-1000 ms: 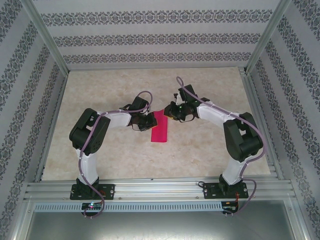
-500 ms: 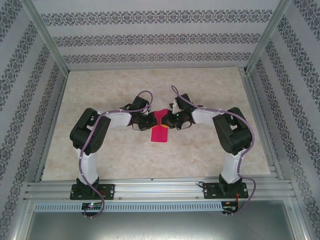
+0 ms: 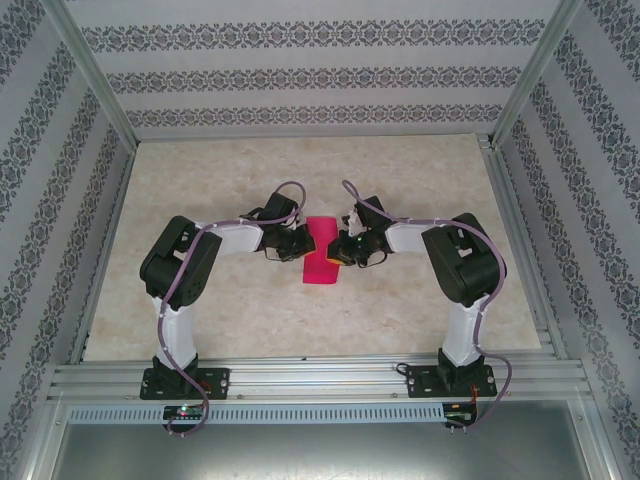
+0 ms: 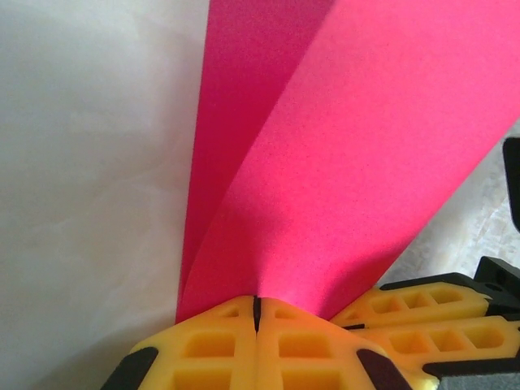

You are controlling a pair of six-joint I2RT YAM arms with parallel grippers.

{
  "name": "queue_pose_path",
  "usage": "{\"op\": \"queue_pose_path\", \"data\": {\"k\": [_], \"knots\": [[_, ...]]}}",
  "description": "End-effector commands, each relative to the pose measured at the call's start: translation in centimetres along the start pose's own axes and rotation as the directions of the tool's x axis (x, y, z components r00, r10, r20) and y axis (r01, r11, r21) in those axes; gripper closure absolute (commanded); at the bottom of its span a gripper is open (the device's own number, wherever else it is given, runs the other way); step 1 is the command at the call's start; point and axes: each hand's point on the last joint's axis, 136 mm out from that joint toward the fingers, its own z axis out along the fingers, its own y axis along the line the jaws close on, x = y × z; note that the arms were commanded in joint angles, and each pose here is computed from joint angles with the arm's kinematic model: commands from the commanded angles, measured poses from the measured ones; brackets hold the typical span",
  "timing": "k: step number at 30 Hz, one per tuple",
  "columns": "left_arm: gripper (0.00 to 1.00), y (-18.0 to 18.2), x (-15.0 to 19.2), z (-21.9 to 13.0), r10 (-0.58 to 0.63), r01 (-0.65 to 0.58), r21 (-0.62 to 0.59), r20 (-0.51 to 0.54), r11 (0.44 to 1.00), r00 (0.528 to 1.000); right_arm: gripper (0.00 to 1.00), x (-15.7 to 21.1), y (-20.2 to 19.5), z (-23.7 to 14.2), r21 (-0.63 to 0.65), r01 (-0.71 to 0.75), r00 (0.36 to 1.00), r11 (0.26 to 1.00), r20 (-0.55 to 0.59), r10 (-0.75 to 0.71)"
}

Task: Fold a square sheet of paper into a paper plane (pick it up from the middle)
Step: Fold the square sheet of paper in half at the center of the table.

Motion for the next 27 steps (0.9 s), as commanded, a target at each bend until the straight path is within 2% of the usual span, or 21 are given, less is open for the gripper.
{"op": "queue_pose_path", "data": {"k": [1,4,8,14,19,27], "knots": [[0.98,2.8,2.0,1.3,-0.018,0.013,-0.087,-0.057,0.996,0.998,0.88,0.0,2.5,-1.6,-0.067,0.063,0.998,0.996,0.033,-0.061],[0.98,2.7,1.9,1.3,-0.016,0.012,-0.085,-0.056,0.996,0.998,0.88,0.4,3.3,-2.2,-0.098,0.073,0.997,0.992,0.040,-0.070],[0.98,2.7,1.9,1.3,-0.015,0.010,-0.084,-0.057,0.996,0.998,0.91,1.3,2.3,-1.4,-0.104,0.051,0.999,0.993,0.011,-0.050],[0.98,2.6,1.9,1.3,-0.013,0.008,-0.084,-0.058,0.996,0.998,0.91,2.9,-1.9,0.0,-0.010,0.012,1.000,1.000,-0.011,-0.012],[0.98,2.6,1.9,1.3,-0.013,0.007,-0.086,-0.061,0.996,0.998,0.91,4.3,-3.8,0.6,0.026,0.005,0.999,1.000,-0.035,-0.004],[0.98,2.5,1.9,1.3,-0.012,0.006,-0.087,-0.059,0.996,0.998,0.90,3.4,1.6,-2.2,-0.097,0.110,0.994,0.989,0.022,-0.109]]}}
